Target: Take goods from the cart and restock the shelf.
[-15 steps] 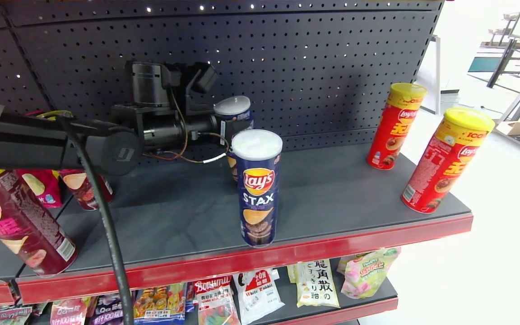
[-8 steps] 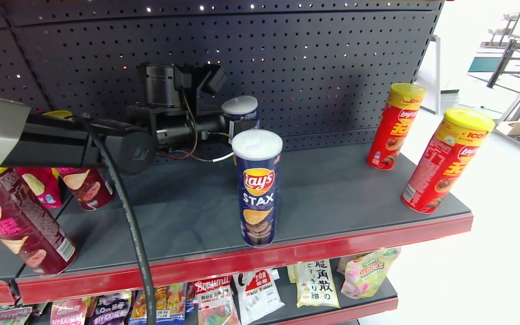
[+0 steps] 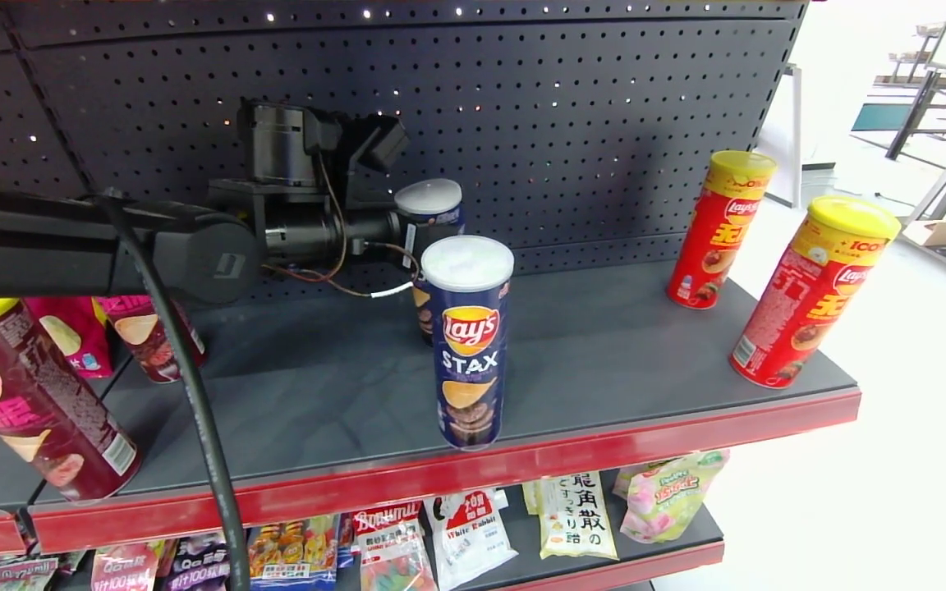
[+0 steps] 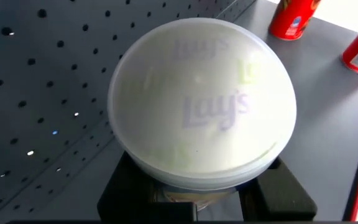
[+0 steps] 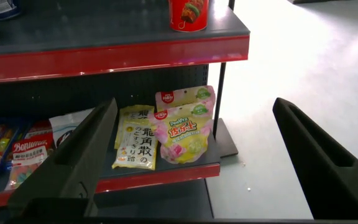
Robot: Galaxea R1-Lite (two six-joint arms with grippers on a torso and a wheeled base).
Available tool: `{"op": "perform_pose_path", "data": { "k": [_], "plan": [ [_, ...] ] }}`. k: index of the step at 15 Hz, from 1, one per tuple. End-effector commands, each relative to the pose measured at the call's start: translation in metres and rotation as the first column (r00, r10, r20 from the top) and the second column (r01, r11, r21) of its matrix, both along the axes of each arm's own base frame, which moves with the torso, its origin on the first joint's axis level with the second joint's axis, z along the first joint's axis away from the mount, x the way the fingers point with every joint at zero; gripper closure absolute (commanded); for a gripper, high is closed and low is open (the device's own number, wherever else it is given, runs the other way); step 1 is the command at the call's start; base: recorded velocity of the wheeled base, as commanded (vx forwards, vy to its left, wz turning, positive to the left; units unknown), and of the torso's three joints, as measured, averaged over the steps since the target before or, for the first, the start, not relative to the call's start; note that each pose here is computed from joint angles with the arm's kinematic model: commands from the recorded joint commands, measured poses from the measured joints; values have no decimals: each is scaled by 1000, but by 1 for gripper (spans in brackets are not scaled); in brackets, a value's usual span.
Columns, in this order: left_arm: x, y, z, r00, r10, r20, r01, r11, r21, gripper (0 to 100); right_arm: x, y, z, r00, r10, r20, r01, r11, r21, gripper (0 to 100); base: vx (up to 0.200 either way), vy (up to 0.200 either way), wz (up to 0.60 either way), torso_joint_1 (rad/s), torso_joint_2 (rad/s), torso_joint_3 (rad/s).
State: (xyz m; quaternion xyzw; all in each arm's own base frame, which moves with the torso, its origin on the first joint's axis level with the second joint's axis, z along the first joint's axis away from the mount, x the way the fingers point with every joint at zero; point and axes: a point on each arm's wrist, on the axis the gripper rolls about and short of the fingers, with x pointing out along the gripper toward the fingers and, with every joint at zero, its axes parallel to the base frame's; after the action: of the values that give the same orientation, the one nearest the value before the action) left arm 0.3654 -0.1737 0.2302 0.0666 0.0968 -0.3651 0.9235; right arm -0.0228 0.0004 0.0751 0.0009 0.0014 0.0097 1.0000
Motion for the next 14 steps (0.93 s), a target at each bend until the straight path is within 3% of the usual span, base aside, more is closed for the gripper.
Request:
{"op": "perform_pose_path", "data": {
  "k": [1,8,9,14],
  "plan": [
    [-5,2,9,1000,-1,25,2,1000,-10,100,0,0,0,1000,1,0,-1,1000,0,0,0,0,0,0,0,0],
    [-6,1,0,1000,-16,17,16,1000,24,100,0,0,0,1000,1,0,-1,1000,0,0,0,0,0,0,0,0],
    [-7,0,0,1000,-18,18,17,1000,23,0,0,0,0,1000,1,0,-1,1000,0,0,0,0,0,0,0,0],
    [-7,1,0,1000,-13,12,13,1000,19,0,0,0,0,1000,1,0,-1,1000,0,0,0,0,0,0,0,0]
  ]
}}
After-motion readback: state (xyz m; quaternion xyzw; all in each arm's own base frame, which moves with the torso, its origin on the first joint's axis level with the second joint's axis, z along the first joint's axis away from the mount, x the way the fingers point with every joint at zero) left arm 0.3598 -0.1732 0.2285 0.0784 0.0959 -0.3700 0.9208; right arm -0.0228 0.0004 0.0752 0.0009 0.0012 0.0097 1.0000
